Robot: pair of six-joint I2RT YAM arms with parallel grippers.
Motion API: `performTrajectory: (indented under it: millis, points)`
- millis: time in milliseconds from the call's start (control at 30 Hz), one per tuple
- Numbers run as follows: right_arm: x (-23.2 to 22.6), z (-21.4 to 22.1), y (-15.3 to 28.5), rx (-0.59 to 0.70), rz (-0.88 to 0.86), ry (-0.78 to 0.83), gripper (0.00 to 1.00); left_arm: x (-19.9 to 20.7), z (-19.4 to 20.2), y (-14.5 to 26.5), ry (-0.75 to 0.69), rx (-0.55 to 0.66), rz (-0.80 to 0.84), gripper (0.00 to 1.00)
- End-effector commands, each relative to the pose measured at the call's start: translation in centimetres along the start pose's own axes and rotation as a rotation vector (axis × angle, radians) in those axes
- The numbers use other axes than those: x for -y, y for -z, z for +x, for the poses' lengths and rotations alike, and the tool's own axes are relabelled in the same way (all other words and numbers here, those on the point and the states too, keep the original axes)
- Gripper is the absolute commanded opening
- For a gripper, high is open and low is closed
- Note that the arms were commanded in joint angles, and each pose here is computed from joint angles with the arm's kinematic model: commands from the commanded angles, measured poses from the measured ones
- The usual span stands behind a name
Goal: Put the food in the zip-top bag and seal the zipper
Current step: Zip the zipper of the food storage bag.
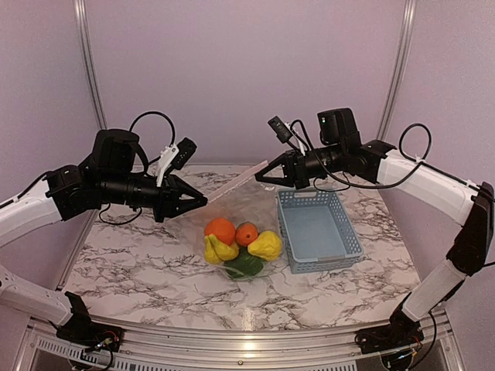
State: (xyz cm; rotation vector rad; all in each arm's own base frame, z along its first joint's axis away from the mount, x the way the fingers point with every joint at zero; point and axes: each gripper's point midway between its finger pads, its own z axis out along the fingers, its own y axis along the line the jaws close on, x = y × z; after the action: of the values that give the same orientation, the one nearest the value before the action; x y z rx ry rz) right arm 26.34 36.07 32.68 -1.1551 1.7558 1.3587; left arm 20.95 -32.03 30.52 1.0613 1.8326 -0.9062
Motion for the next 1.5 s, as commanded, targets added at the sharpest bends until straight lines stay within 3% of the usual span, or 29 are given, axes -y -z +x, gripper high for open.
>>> performTrajectory:
  millis: [0, 500, 1000, 1133, 1233, 1467]
  points:
    - [2.4, -1.7, 2.3, 0.063, 0.122, 0.024, 0.00, 0.1, 2.9, 1.7, 0.039, -0.073, -0.023, 0.05]
    - [4.4, -0.5, 2.8, 0.053, 0.153, -0.018, 0.00, -0.5, 6.9, 3.6, 0.084, -0.102, -0.092, 0.05]
    - [4.8, -0.4, 2.5, 0.047, 0.147, -0.030, 0.00, -1.1, 8.0, 4.0, 0.091, -0.100, -0.122, 0.05]
    - [5.4, -0.4, 2.2, 0.047, 0.150, -0.039, 0.00, -2.4, 6.8, 3.4, 0.075, -0.071, -0.174, 0.04]
    - [6.1, -1.5, 1.8, 0.065, 0.159, -0.031, 0.00, -5.4, 5.2, 3.1, 0.054, -0.038, -0.305, 0.04]
    - [9.0, -6.5, 0.5, 0.138, 0.180, 0.040, 0.00, -12.1, -1.9, 2.8, -0.032, 0.091, -0.486, 0.04]
